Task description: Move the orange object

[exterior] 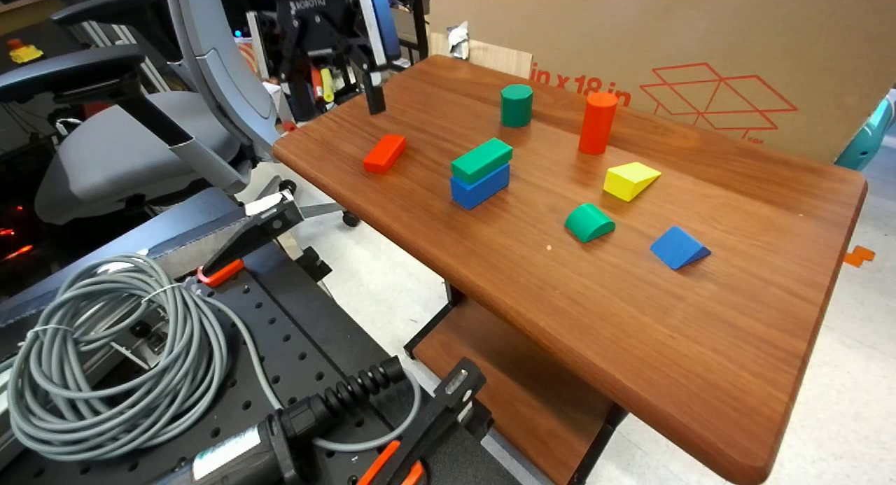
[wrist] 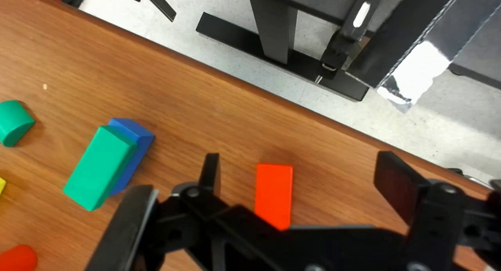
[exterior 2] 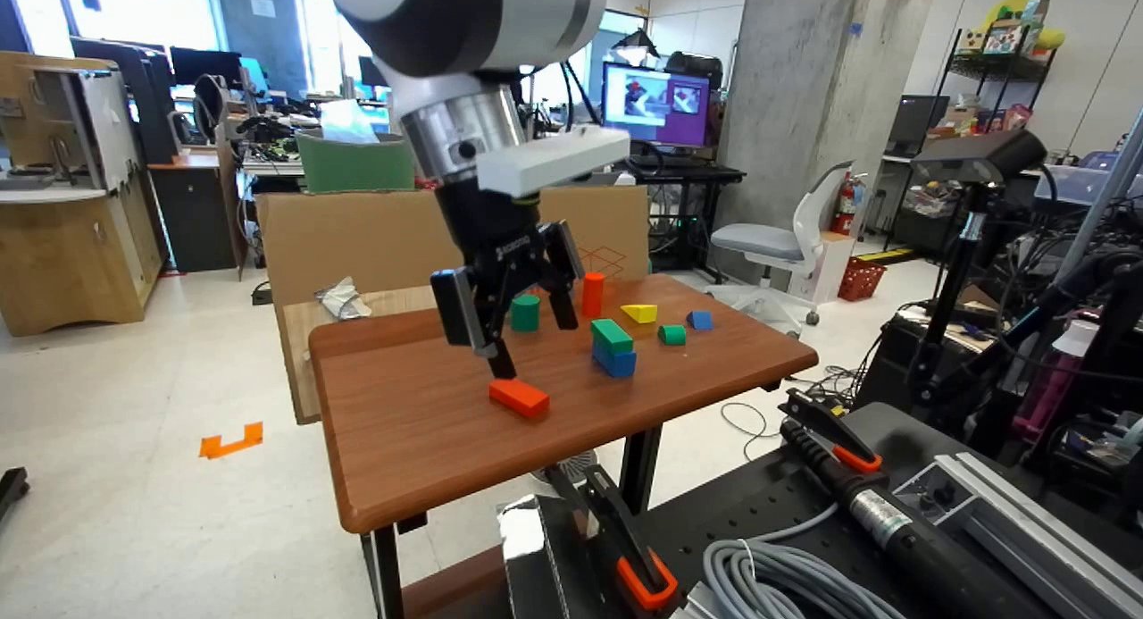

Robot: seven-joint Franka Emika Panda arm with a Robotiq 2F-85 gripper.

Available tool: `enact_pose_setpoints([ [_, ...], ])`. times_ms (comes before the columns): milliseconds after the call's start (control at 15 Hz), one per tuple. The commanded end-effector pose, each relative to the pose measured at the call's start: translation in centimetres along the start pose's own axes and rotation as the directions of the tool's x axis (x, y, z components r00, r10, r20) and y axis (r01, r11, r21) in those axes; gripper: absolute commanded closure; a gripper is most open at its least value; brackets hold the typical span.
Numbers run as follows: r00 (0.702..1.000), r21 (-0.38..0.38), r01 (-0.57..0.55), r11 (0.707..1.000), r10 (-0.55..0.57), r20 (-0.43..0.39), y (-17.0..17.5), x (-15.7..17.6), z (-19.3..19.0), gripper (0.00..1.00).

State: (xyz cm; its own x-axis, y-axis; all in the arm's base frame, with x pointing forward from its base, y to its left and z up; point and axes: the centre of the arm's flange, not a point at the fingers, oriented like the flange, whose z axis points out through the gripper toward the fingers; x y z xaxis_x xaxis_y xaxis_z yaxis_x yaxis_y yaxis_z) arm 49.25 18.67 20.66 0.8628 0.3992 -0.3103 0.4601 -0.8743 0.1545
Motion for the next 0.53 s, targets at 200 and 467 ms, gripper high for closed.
enact_pose_setpoints([
  [200, 0.991, 0.01, -0.063, 0.998, 0.064, -0.118, 3.9, -12.0, -8.0, 0.0],
  [467, 0.96, 0.032, -0.143, 0.989, 0.147, -0.239, 5.7, -17.6, -11.5, 0.0],
])
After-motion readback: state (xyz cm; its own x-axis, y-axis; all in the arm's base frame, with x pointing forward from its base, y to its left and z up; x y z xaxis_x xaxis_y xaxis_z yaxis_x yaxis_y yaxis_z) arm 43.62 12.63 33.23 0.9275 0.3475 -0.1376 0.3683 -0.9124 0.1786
